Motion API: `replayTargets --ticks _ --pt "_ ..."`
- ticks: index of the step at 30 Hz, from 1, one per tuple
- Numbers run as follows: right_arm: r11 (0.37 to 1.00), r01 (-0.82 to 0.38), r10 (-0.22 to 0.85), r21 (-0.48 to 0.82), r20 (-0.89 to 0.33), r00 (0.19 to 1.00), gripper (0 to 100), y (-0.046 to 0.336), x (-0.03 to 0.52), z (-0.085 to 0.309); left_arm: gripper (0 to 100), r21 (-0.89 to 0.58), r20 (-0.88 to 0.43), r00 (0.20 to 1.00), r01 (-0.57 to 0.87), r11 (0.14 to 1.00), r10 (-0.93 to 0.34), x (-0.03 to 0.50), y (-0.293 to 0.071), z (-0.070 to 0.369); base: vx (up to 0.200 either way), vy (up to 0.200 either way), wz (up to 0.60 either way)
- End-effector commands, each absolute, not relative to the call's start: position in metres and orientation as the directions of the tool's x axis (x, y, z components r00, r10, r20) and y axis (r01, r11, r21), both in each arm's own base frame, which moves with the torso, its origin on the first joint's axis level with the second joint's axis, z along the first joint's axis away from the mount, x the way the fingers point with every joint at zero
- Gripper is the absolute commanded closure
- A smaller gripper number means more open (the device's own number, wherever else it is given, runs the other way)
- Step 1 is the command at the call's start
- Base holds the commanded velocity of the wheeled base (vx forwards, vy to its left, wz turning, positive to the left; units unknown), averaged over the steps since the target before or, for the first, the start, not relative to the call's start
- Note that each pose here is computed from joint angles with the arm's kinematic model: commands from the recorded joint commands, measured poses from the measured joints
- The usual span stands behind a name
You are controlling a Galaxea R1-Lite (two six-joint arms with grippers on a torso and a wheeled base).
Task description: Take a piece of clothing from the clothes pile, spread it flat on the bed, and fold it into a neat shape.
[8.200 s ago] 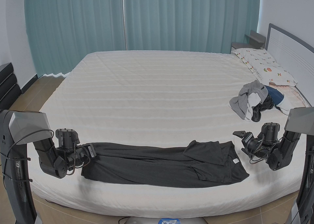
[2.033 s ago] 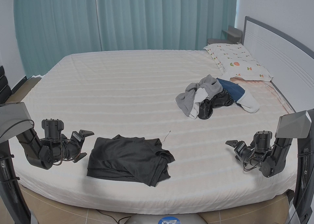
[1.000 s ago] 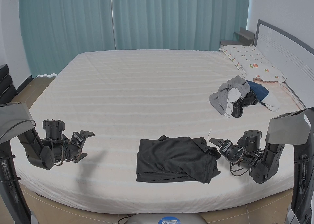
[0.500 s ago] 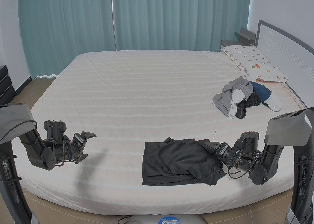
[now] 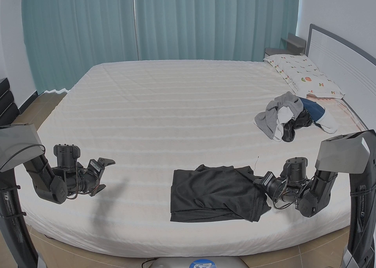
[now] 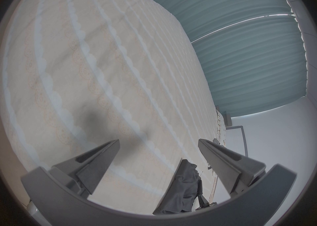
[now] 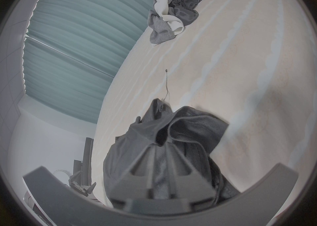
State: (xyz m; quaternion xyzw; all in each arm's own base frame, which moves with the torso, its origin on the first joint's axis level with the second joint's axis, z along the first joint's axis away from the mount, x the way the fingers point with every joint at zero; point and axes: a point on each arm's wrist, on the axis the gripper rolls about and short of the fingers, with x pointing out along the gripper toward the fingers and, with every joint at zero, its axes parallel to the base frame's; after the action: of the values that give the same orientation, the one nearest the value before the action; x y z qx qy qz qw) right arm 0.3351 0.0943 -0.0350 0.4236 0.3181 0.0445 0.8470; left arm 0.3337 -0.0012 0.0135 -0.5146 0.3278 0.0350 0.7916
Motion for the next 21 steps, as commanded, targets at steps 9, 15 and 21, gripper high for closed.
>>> replayTargets --ticks 9,15,21 --pt "0.612 0.178 0.3 0.77 -0.434 0.849 100 0.079 0.36 -0.026 0 -0.795 -0.548 0.788 -0.386 0.468 -0.281 0.334 -0.001 0.013 0.0 0.0 0.0" --pt "0.603 0.172 0.277 0.779 -0.407 0.87 100 0.072 0.374 -0.028 0 -0.807 -0.522 0.806 -0.36 0.468 -0.281 0.333 -0.002 0.011 0.0 0.0 0.0" --pt "0.601 0.169 0.269 0.781 -0.397 0.878 100 0.069 0.382 -0.036 0 -0.807 -0.522 0.806 -0.36 0.468 -0.281 0.333 -0.002 0.01 0.0 0.0 0.0"
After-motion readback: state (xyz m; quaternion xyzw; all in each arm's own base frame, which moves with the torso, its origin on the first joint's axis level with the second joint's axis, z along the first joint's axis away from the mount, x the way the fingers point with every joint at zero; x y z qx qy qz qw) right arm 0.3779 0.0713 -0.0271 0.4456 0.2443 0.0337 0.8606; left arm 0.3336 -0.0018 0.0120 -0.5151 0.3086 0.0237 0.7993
